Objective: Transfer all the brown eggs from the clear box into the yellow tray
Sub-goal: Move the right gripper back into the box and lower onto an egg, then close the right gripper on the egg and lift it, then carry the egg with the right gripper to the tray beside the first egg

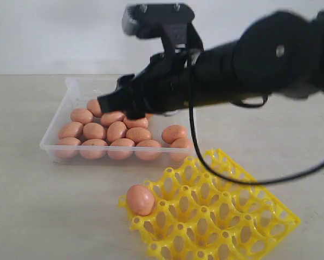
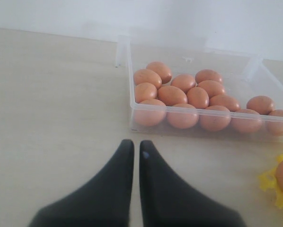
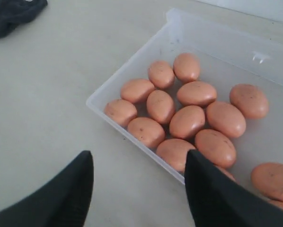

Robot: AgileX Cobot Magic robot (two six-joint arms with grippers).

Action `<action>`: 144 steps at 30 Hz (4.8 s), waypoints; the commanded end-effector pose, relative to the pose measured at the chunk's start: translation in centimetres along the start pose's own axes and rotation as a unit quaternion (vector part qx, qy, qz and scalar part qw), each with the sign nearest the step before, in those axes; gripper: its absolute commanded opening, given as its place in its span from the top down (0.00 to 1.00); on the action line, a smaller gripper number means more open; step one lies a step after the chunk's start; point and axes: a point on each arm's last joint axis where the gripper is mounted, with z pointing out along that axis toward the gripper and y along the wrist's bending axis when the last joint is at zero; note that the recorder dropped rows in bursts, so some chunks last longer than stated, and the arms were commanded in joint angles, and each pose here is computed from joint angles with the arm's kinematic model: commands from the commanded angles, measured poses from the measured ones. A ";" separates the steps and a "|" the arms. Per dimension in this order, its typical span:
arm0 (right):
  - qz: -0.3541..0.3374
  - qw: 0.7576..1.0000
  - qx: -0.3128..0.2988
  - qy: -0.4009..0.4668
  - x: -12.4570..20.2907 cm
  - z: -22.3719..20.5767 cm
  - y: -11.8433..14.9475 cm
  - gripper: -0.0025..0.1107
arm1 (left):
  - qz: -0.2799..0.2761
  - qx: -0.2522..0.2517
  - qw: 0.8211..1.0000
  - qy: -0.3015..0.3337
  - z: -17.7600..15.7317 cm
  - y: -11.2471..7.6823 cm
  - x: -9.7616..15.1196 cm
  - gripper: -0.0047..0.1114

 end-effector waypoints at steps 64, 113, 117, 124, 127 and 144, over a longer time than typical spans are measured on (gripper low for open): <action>-0.406 0.864 -0.022 0.297 3.6 14.9 -12.8 0.53 | 0.004 0.000 1.000 0.000 0.1 0.0 0.1 0.92; 0.014 0.996 0.072 0.052 -1.4 10.6 -10.5 0.98 | 0.004 0.000 1.000 0.000 0.1 0.0 0.1 0.92; 0.013 0.995 0.096 0.035 -0.2 8.2 -10.3 0.98 | 0.004 0.000 1.000 0.000 0.1 0.0 0.1 0.92; 0.010 0.990 0.135 -0.036 -0.1 3.0 -9.7 0.98 | 0.004 0.000 1.000 0.000 0.1 0.0 0.1 0.92; 0.012 0.985 0.149 -0.080 -0.4 0.3 -9.2 0.98 | 0.004 0.000 1.000 0.000 0.1 0.0 0.1 0.92; 0.068 0.963 0.128 -0.227 0.3 -10.9 -5.6 0.98 | 0.004 0.000 1.000 0.000 0.1 0.0 0.1 0.92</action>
